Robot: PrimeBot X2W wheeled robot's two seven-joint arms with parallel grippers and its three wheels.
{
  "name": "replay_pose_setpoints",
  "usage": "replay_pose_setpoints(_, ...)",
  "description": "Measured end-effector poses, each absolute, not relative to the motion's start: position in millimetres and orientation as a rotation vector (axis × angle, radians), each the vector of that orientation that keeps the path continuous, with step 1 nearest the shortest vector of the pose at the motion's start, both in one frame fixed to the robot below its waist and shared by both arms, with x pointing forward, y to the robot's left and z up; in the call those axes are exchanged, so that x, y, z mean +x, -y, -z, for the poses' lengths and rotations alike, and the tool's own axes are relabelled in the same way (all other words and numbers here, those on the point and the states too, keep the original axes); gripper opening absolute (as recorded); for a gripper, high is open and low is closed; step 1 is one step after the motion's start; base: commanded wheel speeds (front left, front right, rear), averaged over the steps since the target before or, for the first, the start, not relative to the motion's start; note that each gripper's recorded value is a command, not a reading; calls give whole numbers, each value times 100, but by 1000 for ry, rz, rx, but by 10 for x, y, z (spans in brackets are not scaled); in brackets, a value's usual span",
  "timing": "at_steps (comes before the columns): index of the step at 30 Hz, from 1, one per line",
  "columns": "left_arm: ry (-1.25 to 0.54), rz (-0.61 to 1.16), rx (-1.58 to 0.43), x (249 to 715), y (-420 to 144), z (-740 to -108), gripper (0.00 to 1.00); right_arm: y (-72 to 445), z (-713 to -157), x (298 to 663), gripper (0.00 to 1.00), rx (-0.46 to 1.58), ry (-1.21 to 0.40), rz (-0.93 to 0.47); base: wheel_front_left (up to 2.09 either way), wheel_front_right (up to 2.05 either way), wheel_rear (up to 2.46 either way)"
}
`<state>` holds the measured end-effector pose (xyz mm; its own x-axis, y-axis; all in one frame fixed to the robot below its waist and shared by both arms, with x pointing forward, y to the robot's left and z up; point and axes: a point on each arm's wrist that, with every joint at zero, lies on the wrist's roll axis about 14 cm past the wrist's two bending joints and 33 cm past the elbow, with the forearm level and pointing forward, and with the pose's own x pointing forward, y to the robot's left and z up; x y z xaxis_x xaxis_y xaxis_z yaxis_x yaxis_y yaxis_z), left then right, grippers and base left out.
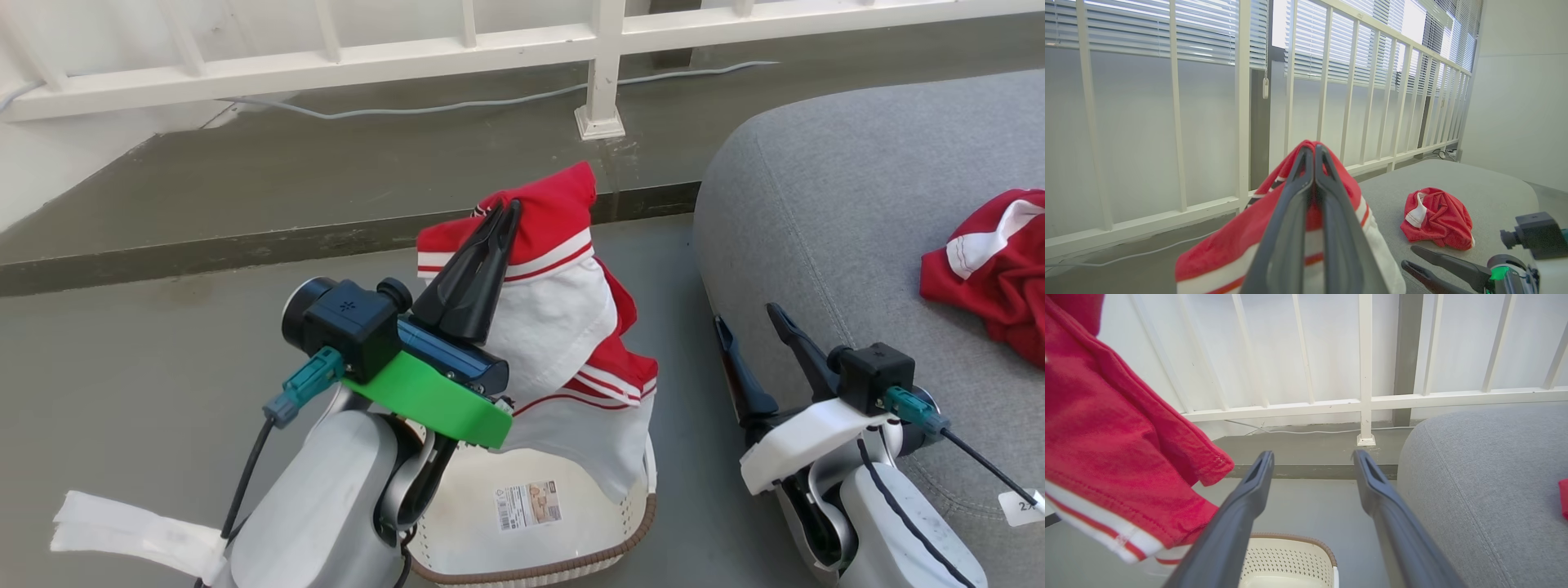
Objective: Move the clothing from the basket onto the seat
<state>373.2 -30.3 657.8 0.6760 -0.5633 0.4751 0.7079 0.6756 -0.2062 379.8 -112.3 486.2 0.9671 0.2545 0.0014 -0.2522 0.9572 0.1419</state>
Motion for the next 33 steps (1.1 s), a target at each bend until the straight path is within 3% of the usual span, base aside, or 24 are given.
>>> replay_pose_setpoints(12, 393, 728, -395, 3706, 285, -6585, 0, 1075, -5071, 3838, 100, 149, 48, -271, 0, 0, 0)
replay_pose_setpoints(21, 383, 722, -390, 3697, 282, -6563, 0, 644, -5938, 3843, 100, 167, 304, -429, 0, 0, 0)
replay_pose_setpoints(27, 373, 725, -388, 3673, 287, -6542, 0, 269, -6039, 3667, 100, 206, 311, -555, 0, 0, 0)
replay_pose_setpoints(33, 392, 725, -384, 3648, 277, -6597, 0, -14, -5895, 3524, 100, 228, 211, -653, 0, 0, 0)
